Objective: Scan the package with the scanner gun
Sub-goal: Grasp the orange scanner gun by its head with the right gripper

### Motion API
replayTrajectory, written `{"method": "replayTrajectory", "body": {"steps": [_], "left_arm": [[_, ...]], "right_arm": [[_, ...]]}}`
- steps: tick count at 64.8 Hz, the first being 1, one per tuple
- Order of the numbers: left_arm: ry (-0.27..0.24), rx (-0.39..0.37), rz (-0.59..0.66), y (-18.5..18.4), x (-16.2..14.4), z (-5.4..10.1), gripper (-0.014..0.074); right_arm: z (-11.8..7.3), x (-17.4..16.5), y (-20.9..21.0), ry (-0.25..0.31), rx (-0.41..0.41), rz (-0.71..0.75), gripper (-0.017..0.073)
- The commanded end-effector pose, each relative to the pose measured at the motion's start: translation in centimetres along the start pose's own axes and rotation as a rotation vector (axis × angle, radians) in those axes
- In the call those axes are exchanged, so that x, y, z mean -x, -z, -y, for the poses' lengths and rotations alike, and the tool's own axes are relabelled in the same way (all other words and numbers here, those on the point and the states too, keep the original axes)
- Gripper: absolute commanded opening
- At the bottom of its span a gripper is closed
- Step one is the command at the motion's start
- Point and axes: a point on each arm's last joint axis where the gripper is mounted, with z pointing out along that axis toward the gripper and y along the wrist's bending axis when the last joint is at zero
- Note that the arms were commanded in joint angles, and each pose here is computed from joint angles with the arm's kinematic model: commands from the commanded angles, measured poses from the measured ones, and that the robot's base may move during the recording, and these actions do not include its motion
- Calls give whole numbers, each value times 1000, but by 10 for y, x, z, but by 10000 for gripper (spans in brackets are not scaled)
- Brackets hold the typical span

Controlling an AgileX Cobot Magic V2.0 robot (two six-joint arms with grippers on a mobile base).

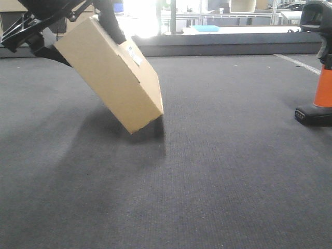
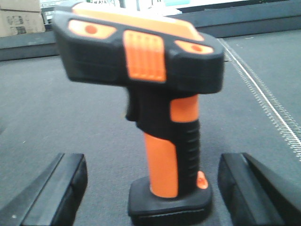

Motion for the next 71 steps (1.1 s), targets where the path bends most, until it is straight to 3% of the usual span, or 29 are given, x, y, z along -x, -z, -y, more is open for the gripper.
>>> {"method": "replayTrajectory", "body": {"steps": [1, 18, 27, 36, 71], "left_arm": [[-11, -22, 39, 3, 3, 4, -16], [-13, -21, 39, 3, 3, 4, -16], [-13, -21, 39, 3, 3, 4, -16], [-13, -21, 39, 3, 3, 4, -16], [-14, -20, 40, 3, 3, 4, -16]], "right_arm": [[3, 2, -1, -20, -31, 21, 469], [3, -10, -14, 2, -17, 2, 469], [0, -13, -24, 19, 13, 65, 469], [1, -22, -35, -31, 6, 31, 469], [-5, -4, -61, -50, 30, 109, 468]]}}
